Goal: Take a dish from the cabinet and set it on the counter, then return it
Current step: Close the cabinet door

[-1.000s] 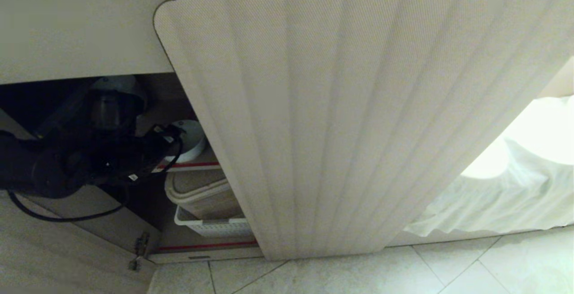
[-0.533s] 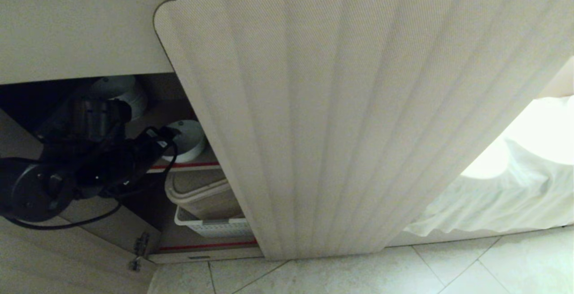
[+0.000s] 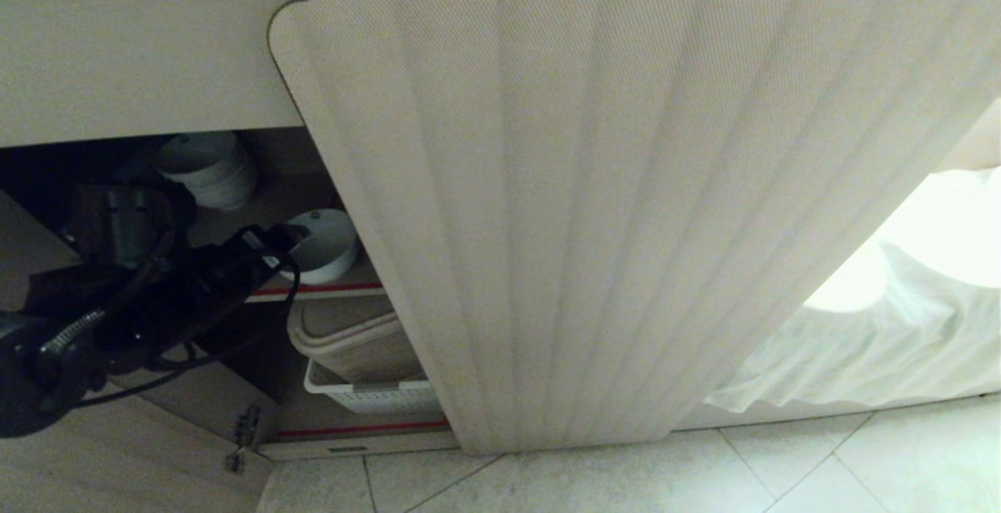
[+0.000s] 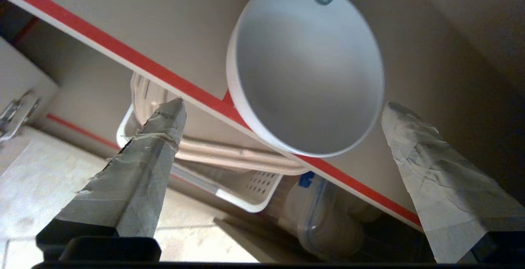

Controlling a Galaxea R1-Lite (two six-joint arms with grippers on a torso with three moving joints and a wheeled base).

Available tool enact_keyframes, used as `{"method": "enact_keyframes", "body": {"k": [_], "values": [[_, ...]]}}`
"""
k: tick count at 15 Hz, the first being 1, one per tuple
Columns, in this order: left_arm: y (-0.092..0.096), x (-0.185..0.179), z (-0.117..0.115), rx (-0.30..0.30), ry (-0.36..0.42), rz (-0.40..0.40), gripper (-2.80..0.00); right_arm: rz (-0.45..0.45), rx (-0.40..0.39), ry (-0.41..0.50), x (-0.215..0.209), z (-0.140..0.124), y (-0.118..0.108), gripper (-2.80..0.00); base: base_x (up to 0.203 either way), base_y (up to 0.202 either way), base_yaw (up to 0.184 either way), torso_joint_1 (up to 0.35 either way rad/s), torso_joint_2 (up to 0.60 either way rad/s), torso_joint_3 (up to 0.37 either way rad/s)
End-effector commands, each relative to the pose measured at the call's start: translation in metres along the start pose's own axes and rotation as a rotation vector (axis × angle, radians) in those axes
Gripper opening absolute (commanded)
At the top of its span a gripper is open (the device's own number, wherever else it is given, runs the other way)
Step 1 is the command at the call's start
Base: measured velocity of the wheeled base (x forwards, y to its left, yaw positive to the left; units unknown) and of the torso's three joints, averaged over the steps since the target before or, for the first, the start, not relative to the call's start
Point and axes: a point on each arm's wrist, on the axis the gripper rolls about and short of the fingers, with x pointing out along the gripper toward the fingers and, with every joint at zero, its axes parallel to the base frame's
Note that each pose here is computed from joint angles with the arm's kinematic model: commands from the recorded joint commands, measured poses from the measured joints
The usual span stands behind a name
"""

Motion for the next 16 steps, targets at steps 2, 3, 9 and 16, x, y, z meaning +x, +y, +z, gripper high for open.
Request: {"method": "enact_keyframes", "body": {"k": [2,3,9,16], "values": [[0.006,-0.009,-0.006,0.003,0.012,0.005,0.00,0.001,0.000,-0.001,0.000,0.000,0.000,-2.80,0.000,0.000,0.000,0.000,0.00,0.000],[0.007,-0.010,-0.008,0.005,0.017,0.007,0.00,0.001,0.000,-0.001,0.000,0.000,0.000,-2.80,0.000,0.000,0.000,0.000,0.00,0.000],[0.013,-0.018,-0.012,0.060,0.028,0.012,-2.80,0.002,-0.001,-0.001,0.000,0.000,0.000,-2.80,0.000,0.000,0.000,0.000,0.00,0.000],[0.011,-0.031,-0.008,0.059,-0.002,-0.008,-2.80,0.002,0.000,-0.001,0.000,0.000,0.000,-2.80,0.000,0.000,0.000,0.000,0.00,0.000]]}}
